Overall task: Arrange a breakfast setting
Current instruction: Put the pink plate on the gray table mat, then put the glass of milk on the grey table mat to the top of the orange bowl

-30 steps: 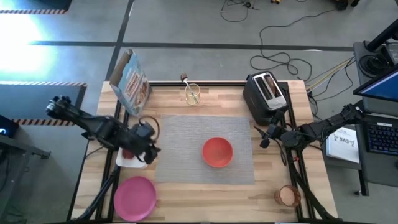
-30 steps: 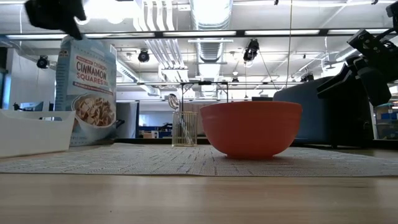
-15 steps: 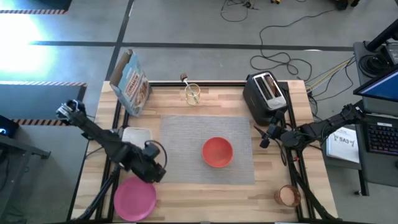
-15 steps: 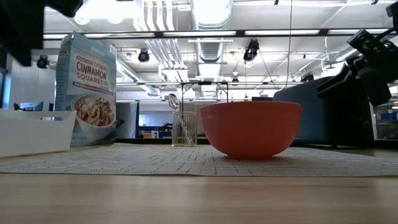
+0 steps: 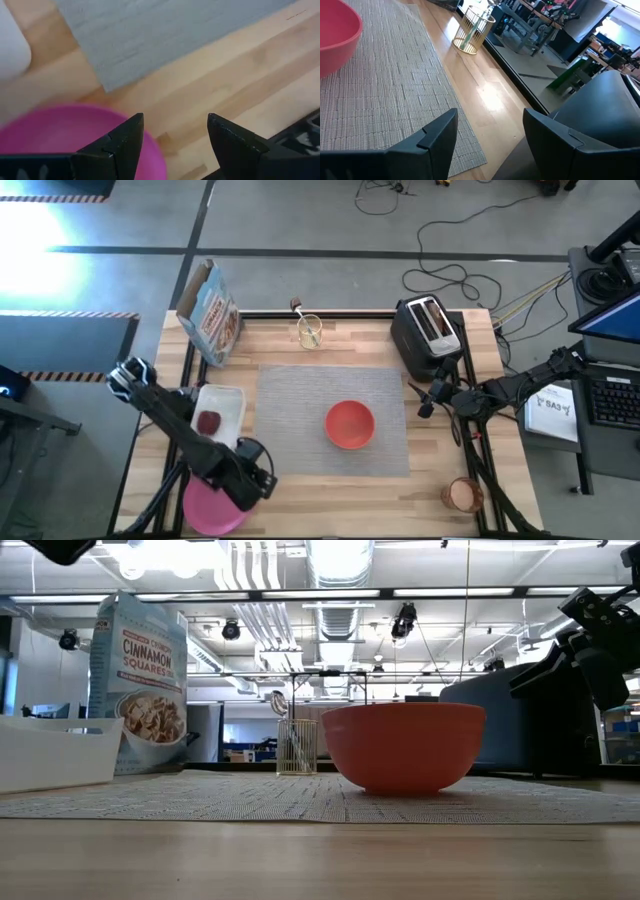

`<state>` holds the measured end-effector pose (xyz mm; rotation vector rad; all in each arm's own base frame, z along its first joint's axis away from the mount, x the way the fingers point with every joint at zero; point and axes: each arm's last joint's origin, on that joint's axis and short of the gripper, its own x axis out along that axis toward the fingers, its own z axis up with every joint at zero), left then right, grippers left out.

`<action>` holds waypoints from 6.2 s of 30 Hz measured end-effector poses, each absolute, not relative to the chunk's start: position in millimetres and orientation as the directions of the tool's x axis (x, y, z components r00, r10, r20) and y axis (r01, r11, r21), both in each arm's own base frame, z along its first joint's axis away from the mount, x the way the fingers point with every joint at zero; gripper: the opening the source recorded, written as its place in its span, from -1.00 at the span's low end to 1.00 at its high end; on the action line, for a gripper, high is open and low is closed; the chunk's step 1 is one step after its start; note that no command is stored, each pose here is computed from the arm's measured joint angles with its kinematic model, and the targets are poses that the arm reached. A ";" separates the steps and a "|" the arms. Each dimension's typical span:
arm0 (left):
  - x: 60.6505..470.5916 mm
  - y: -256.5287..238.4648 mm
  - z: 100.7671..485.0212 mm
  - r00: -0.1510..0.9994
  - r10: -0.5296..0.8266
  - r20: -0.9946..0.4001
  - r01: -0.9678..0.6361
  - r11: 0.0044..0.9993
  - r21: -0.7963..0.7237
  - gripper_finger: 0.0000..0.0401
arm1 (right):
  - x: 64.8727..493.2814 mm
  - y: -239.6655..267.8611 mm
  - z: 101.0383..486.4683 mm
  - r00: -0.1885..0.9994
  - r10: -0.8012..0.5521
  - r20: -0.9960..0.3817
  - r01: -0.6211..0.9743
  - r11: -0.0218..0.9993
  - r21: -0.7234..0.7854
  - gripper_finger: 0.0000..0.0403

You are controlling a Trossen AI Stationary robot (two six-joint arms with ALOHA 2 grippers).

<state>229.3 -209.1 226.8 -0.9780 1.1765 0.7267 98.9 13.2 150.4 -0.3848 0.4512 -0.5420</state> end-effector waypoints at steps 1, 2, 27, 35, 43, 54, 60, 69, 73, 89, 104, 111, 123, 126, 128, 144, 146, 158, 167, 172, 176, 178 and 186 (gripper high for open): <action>231.9 -214.0 225.5 0.233 -0.029 -0.972 -0.883 0.413 -0.224 0.02 | 98.9 13.2 150.5 0.764 -0.568 -0.305 0.403 0.791 -0.460 0.07; 234.3 -218.3 223.9 0.215 -0.026 -0.976 -0.889 0.409 -0.207 0.02 | 98.9 13.2 150.5 0.764 -0.568 -0.305 0.403 0.791 -0.461 0.07; 256.1 -273.8 183.4 -0.064 0.010 -0.998 -0.943 0.327 0.063 0.02 | 98.9 13.2 150.5 0.764 -0.568 -0.305 0.404 0.791 -0.460 0.07; 257.0 -277.4 163.1 -0.092 -0.019 -0.996 -0.943 0.324 0.081 0.02 | 98.9 13.2 150.5 0.765 -0.568 -0.305 0.403 0.791 -0.460 0.07; 258.3 -279.2 156.0 -0.110 -0.025 -0.994 -0.931 0.352 0.094 -0.15 | 98.9 13.2 150.5 0.765 -0.568 -0.305 0.403 0.791 -0.460 0.07; 259.1 -279.9 155.0 -0.105 -0.038 -0.994 -0.926 0.369 0.084 -0.91 | 98.9 13.2 150.5 0.764 -0.568 -0.305 0.404 0.791 -0.461 0.07; 267.9 -284.7 167.1 -0.061 -0.077 -0.995 -0.930 0.368 0.028 -0.95 | 98.9 13.2 150.4 0.764 -0.568 -0.305 0.403 0.791 -0.461 0.07; 301.3 -293.5 227.2 0.200 -0.109 -0.974 -0.875 0.428 -0.227 -0.99 | 98.9 13.2 150.4 0.764 -0.568 -0.305 0.404 0.791 -0.461 0.07; 312.2 -286.5 249.3 0.284 -0.057 -0.957 -0.835 0.476 -0.276 -1.00 | 98.9 13.2 150.4 0.764 -0.568 -0.306 0.403 0.791 -0.461 0.07; 361.6 -198.2 226.6 0.200 0.086 -0.976 -0.672 0.737 -0.072 -1.00 | 98.9 13.2 150.4 0.764 -0.568 -0.305 0.404 0.791 -0.461 0.07; 369.9 -141.8 197.0 0.061 0.160 -0.985 -0.433 0.893 0.119 -1.00 | 98.9 13.2 150.4 0.764 -0.568 -0.305 0.403 0.791 -0.461 0.07; 379.2 -111.0 189.4 0.058 0.184 -0.981 -0.292 0.943 0.160 -0.99 | 98.9 13.2 150.4 0.764 -0.568 -0.305 0.403 0.791 -0.461 0.07; 390.7 -79.0 189.7 0.078 0.187 -0.979 -0.344 0.927 0.149 -0.99 | 98.9 13.2 150.5 0.764 -0.568 -0.305 0.404 0.791 -0.461 0.07; 391.0 -77.9 189.7 0.078 0.186 -0.979 -0.350 0.925 0.148 -0.99 | 98.9 13.2 150.4 0.764 -0.568 -0.305 0.403 0.791 -0.461 0.07; 391.9 -78.1 189.7 0.087 0.185 -0.979 -0.354 0.924 0.143 -0.98 | 98.9 13.2 150.5 0.764 -0.568 -0.305 0.403 0.791 -0.460 0.07; 392.8 -77.5 189.1 0.096 0.183 -0.978 -0.469 0.875 0.118 -0.62 | 98.9 13.2 150.4 0.764 -0.568 -0.305 0.403 0.791 -0.461 0.07; 393.6 -79.0 191.3 0.102 0.182 -0.978 -0.474 0.873 0.112 -0.55 | 98.9 13.2 150.5 0.764 -0.568 -0.305 0.403 0.791 -0.461 0.07; 392.7 -95.7 229.9 0.114 0.243 -0.963 -0.443 0.881 0.170 -0.20 | 98.9 13.1 150.4 0.764 -0.568 -0.305 0.404 0.790 -0.461 0.07; 361.8 -99.1 263.1 0.041 0.329 -0.943 -0.508 0.820 0.264 -0.19 | 98.9 13.2 150.5 0.764 -0.568 -0.305 0.404 0.791 -0.460 0.07; 340.0 -102.9 269.9 0.020 0.337 -0.941 -0.561 0.783 0.268 -0.19 | 98.9 13.2 150.5 0.765 -0.568 -0.305 0.403 0.791 -0.461 0.07; 327.3 -105.6 273.1 0.044 0.330 -0.943 -0.601 0.763 0.239 -0.19 | 98.9 13.2 150.5 0.765 -0.568 -0.305 0.404 0.791 -0.460 0.07; 325.4 -108.8 272.7 0.069 0.322 -0.944 -0.603 0.767 0.218 -0.19 | 98.9 13.1 150.4 0.764 -0.568 -0.305 0.404 0.791 -0.461 0.07; 339.0 -121.9 273.7 0.235 0.259 -0.937 -0.479 0.869 0.120 -0.19 | 98.9 13.2 150.4 0.764 -0.568 -0.305 0.403 0.791 -0.460 0.07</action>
